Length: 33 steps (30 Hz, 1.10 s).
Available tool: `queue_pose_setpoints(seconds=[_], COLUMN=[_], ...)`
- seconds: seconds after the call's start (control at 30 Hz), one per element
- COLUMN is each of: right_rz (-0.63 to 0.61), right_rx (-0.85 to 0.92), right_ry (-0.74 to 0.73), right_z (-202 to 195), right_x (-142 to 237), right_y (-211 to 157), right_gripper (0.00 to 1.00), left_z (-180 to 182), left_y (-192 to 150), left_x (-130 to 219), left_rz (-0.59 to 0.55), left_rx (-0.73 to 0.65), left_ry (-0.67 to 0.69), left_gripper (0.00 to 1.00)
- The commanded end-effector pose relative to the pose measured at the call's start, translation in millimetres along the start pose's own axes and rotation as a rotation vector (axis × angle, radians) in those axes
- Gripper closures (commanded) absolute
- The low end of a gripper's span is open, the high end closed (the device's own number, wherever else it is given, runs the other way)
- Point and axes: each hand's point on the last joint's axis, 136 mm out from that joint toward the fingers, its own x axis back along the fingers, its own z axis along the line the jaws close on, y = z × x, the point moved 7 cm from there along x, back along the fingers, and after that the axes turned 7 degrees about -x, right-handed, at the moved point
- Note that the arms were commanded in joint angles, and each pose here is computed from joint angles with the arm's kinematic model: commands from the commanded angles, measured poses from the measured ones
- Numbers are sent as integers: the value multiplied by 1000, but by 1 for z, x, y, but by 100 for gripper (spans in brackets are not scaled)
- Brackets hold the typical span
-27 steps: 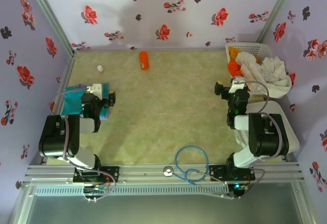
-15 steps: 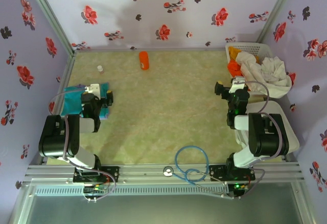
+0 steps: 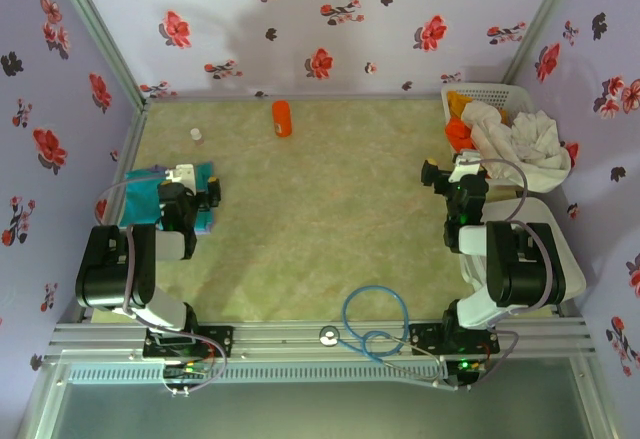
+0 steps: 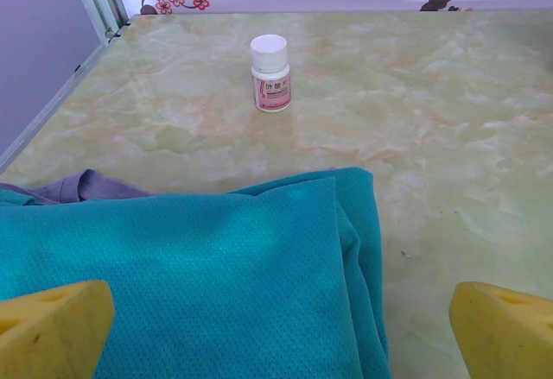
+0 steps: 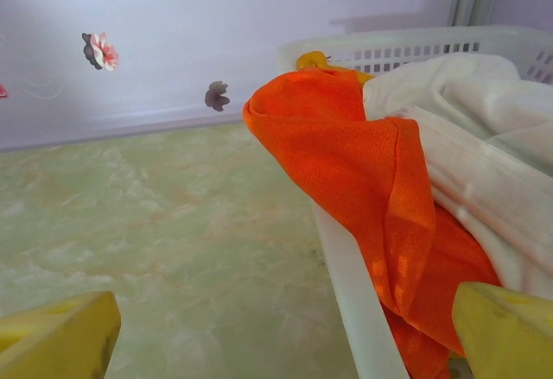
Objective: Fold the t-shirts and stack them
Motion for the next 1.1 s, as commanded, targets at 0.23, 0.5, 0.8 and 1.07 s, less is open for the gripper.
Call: queue_pose_setpoints(seconds=[0.23, 0.5, 0.8, 1.07], right_rz=[179, 243, 278, 521], right_rx=[-46, -121, -321, -393], right_ry=[-23, -128, -513, -618], right_z=[-2, 1, -24, -38], right_x=[3, 13, 26, 0], right_y=[-25, 27, 88, 105], right_gripper=[1, 1, 1, 1], left_z=[1, -10, -18, -37], left_y=[9, 49, 110, 141], left_x=[0, 23, 48, 71], left_rz=[-16, -21, 86, 216], left_rx=[-5, -94, 83, 117], left_ry=[4, 48, 55, -60], left_gripper=[0, 0, 7, 13])
